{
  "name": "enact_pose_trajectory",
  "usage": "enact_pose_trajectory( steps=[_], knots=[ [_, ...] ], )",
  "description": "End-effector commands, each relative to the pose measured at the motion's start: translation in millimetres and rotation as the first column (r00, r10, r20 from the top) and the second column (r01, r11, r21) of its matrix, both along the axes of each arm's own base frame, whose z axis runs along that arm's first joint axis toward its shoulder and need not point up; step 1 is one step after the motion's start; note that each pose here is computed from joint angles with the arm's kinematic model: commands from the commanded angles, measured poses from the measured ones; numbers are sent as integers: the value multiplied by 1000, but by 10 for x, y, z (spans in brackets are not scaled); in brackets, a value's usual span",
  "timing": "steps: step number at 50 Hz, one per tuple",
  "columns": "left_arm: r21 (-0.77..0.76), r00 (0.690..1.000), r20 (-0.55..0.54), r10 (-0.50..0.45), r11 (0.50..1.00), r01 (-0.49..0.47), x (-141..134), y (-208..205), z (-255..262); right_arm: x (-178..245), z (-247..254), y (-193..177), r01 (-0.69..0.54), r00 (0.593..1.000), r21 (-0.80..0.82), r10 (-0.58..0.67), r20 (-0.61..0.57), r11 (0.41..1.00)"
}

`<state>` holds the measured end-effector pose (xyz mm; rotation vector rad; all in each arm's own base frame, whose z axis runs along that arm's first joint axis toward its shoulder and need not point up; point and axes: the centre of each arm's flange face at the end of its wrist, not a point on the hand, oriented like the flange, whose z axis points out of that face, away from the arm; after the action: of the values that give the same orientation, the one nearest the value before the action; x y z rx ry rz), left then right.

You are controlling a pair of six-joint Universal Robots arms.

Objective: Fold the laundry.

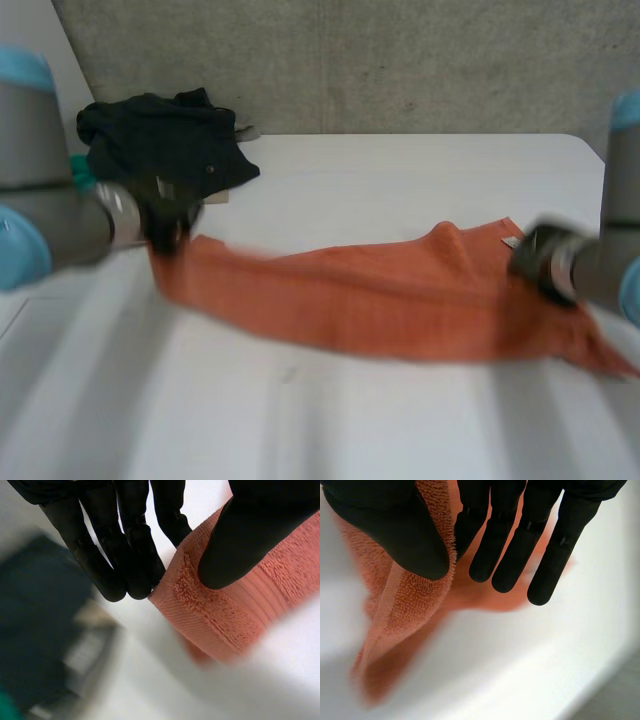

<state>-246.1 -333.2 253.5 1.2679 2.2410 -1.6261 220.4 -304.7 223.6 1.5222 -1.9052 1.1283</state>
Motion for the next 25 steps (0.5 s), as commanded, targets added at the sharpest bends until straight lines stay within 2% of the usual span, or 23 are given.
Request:
enact_pose_trajectory(
  steps=[1,3,4,6,8,11,14,18,19,25],
  knots=[
    [-487,895,-438,-80,859,-162,-39,-300,1474,130,1245,-498,256,871,-499,27,491,828],
    [-556,852,-506,-133,806,-205,-14,-314,1697,109,1465,-502,305,815,-553,88,573,776],
    [-610,813,-552,-186,755,-241,5,-322,1868,109,1637,-492,328,768,-599,163,619,730],
    [-647,778,-582,-236,714,-268,8,-319,1990,119,1771,-470,337,737,-640,230,635,690],
    [-674,760,-592,-269,682,-284,0,-347,2025,147,1810,-455,324,732,-677,278,622,661],
    [-660,771,-586,-249,698,-276,-18,-370,1920,174,1740,-450,297,748,-678,277,603,673],
    [-629,797,-571,-195,728,-273,4,-434,1722,213,1610,-432,255,773,-659,261,579,708],
    [-563,825,-555,-108,778,-277,77,-547,1366,244,1302,-448,198,799,-584,216,561,787],
    [-529,835,-545,-74,803,-274,98,-572,1197,249,1149,-441,176,809,-538,191,556,824],
    [-362,870,-492,39,900,-245,142,-558,449,270,489,-341,80,842,-319,107,528,944]
  ],
)
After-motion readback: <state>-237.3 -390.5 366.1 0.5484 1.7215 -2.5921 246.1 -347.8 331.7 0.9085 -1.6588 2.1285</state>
